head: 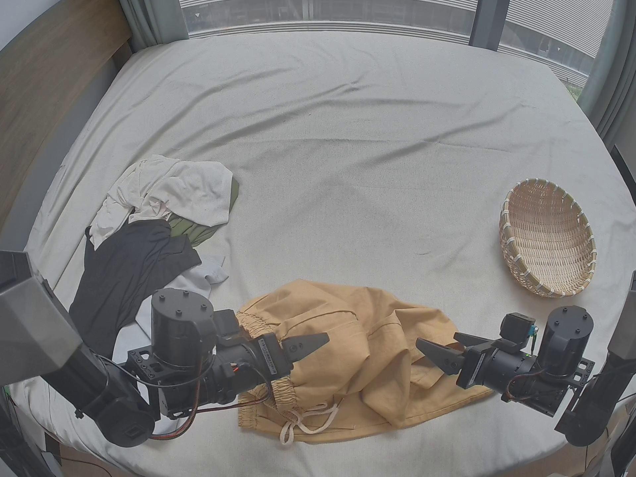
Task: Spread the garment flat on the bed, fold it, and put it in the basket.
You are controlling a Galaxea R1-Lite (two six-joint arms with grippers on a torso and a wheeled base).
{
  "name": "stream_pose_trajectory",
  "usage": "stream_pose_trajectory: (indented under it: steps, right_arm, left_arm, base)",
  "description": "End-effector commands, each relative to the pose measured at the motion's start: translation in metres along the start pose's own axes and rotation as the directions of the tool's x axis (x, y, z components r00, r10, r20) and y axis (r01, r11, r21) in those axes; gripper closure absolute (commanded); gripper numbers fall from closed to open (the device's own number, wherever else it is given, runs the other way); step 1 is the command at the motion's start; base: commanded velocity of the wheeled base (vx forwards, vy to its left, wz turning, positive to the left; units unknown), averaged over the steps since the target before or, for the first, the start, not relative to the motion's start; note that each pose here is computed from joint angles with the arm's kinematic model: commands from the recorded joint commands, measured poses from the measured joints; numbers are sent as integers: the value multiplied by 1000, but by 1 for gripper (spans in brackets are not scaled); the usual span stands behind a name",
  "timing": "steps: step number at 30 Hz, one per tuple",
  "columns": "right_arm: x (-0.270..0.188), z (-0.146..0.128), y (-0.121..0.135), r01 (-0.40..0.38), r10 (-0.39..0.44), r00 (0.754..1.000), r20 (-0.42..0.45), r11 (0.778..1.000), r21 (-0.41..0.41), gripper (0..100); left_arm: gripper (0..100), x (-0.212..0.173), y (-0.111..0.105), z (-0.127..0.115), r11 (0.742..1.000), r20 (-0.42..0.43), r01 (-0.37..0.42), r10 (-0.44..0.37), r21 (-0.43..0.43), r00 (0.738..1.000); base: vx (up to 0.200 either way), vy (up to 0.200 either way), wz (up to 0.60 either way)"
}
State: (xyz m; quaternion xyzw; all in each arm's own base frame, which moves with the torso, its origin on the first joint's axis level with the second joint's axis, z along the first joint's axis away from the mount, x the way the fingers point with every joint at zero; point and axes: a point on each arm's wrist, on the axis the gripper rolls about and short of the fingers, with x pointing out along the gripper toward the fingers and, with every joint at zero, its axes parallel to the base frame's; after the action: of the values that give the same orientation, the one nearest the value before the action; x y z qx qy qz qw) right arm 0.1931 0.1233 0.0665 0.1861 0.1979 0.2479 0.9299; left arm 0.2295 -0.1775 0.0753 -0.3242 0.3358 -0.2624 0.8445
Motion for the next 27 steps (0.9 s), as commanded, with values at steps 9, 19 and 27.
stream_pose_trajectory:
  steps: [9,19,27]
  right_arm:
    - [0,1,-2,6,-6,1000,2,1000,2,0]
    - [0,0,-2,6,-6,1000,0,1000,2,0]
    - [-1,-2,2,-10,10,1000,-10,1000,-2,0]
  left_arm:
    - [0,-1,-3,2,1000,26,26,-26,-17,999]
    - [100,-1,-1,1,1000,51,27,-26,-11,998]
    - [100,-6,-4,7,998,120,70,-69,-3,990]
  base:
    - [0,0,0]
    - [0,0,0]
    - [0,0,0]
